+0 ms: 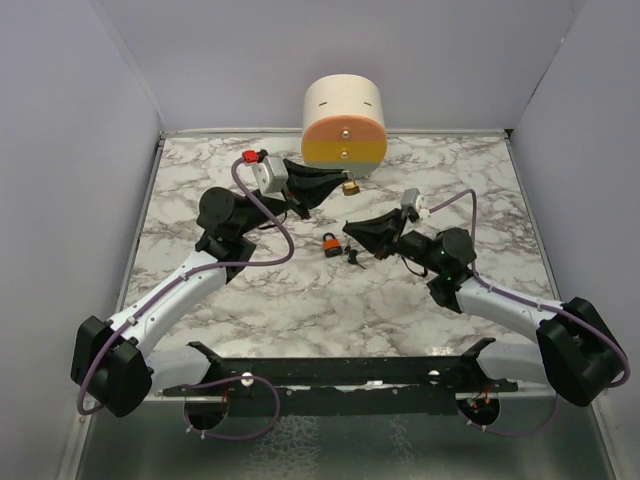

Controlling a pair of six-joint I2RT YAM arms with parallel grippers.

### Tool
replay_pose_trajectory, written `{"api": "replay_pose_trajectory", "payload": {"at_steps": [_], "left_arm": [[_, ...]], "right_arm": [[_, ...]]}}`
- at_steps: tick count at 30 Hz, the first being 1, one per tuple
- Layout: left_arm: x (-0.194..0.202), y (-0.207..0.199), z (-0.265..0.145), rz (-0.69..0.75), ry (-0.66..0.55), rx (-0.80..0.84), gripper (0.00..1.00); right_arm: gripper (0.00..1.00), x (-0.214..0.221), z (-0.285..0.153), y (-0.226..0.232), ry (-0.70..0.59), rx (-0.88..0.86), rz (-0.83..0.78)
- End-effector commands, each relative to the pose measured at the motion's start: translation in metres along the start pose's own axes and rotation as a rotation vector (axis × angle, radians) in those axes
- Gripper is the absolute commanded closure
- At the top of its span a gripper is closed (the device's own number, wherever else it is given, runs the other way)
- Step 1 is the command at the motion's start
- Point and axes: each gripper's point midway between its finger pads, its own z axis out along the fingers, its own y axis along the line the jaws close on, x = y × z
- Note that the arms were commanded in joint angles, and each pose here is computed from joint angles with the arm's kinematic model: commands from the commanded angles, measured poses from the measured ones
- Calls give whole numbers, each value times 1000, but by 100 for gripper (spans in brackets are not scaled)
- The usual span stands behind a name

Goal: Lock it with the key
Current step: Place the lock at the center of the board, then place the key at the center of the board.

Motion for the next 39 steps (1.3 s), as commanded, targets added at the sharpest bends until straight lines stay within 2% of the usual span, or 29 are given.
{"api": "replay_pose_trajectory", "payload": {"at_steps": [1,4,10,19,24,29,39], "left_arm": [[-25,3,-1,51,-81,-36,100],[-3,15,-5,51,10,-94,100],[59,56,-36,31,237,-311,100],[155,101,-102,-158,435,-534,100],[205,107,-146,-292,464,-622,100],[236,115,-185,-364,491,-703,100],[265,110,-217,-423,546,-745,100]], "right_arm": [[99,1,1,-4,6,32,-20],[99,2,-1,-13,20,86,-26],[99,7,-12,-37,53,246,-30],[99,21,-6,-50,128,294,20],[99,42,2,-51,182,283,38],[99,60,22,-47,225,258,29],[98,113,64,-35,339,192,72]]}}
